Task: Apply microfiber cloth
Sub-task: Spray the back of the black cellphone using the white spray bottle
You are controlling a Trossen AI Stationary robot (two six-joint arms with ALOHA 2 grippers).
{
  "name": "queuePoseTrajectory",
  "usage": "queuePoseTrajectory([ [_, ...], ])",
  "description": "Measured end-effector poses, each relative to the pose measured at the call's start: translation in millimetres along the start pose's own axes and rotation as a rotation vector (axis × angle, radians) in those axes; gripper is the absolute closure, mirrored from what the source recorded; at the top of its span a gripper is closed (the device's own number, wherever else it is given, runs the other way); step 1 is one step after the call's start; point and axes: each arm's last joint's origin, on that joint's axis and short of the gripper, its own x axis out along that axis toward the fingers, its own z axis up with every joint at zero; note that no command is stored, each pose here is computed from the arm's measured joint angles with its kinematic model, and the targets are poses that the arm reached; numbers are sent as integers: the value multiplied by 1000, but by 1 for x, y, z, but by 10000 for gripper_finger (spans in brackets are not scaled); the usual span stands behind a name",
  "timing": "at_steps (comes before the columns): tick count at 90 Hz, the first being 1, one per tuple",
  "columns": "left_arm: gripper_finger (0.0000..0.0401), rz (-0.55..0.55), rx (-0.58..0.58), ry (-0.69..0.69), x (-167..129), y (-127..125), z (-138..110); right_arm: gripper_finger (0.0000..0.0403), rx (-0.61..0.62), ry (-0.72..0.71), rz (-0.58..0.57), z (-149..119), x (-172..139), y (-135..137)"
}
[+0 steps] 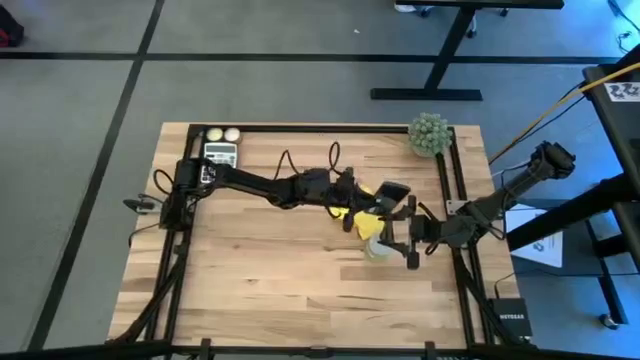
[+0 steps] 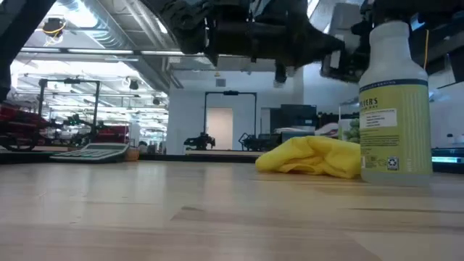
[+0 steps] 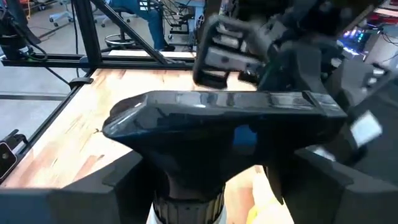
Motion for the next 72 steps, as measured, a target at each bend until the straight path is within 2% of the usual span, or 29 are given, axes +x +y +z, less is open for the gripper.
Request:
queuePoseTrajectory([
  [17,382,14,-5,50,0,2,-5,152,0,3,0,0,0,0],
  [36,382,9,-5,44,0,1,-5,198,-11,4,1,0,0,0],
  [44,382,10,-5,42,0,1,-4,203,-12,5,0,-1,0,0],
  [54,382,10,-8,43,0,1,-4,189,-9,4,-19,-1,0,-1],
  [72,382,15,-14,47,-1,2,-2,131,-4,38,-64,0,-1,-2],
])
